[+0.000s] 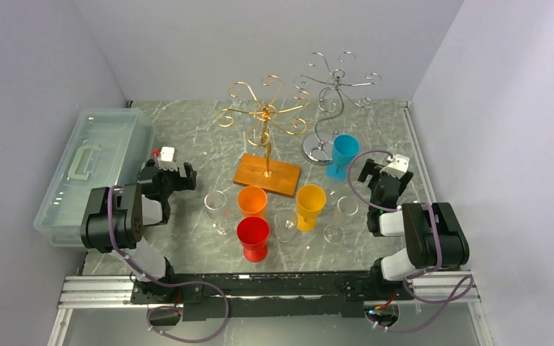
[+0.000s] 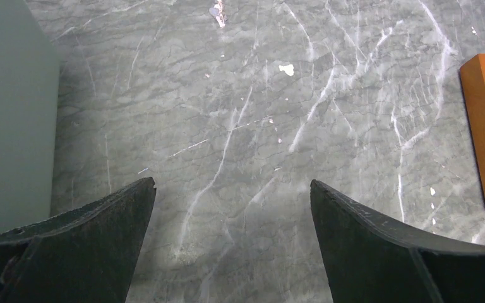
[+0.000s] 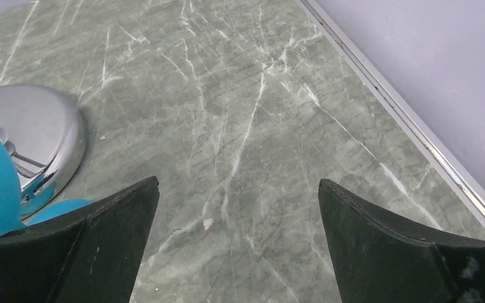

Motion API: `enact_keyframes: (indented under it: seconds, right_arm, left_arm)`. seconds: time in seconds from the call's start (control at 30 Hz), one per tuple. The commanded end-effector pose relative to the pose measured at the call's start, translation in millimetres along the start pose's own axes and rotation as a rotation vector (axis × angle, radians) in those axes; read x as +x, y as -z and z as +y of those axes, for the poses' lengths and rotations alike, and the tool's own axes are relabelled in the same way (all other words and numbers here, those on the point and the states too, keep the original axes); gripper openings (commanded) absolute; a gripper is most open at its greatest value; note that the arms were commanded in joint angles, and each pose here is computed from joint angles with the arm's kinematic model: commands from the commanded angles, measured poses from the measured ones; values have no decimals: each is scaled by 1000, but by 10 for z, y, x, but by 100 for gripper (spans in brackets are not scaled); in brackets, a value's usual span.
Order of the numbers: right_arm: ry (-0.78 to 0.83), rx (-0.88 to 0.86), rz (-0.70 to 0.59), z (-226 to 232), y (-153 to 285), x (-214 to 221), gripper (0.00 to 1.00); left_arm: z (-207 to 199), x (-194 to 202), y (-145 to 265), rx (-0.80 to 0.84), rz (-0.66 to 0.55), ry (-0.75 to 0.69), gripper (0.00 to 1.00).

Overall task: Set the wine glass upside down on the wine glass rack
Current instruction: Move the wine rack to the center of the board.

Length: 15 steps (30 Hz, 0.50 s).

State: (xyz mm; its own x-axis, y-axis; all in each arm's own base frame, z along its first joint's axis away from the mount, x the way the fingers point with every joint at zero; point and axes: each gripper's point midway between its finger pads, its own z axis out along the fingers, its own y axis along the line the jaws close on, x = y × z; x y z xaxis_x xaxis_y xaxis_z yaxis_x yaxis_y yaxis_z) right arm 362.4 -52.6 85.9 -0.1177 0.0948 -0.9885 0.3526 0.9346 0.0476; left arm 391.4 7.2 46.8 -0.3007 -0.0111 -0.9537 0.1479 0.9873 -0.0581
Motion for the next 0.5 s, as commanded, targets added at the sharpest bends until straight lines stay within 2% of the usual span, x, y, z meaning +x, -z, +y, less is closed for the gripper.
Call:
enact_keyframes:
  seconds: [0.0,0.23,0.33,0.47]
  right_arm:
    - [-8,-2,-39,18,-11,-112,100]
    - [-9,-2,-37,19,-12,-110,100]
    - [-16,18,-51,-15,-11,-150,100]
    - [-4,1,-71,23,33,-249,100]
  left_arm:
    - [51,-114,-7,-24,-33,15,99]
    - [62,-118,-18,-26,-28,-17,99]
    - [-10,-200,0,21,-45,-25,99]
    - [-65,-429,-28,76,81,0,99]
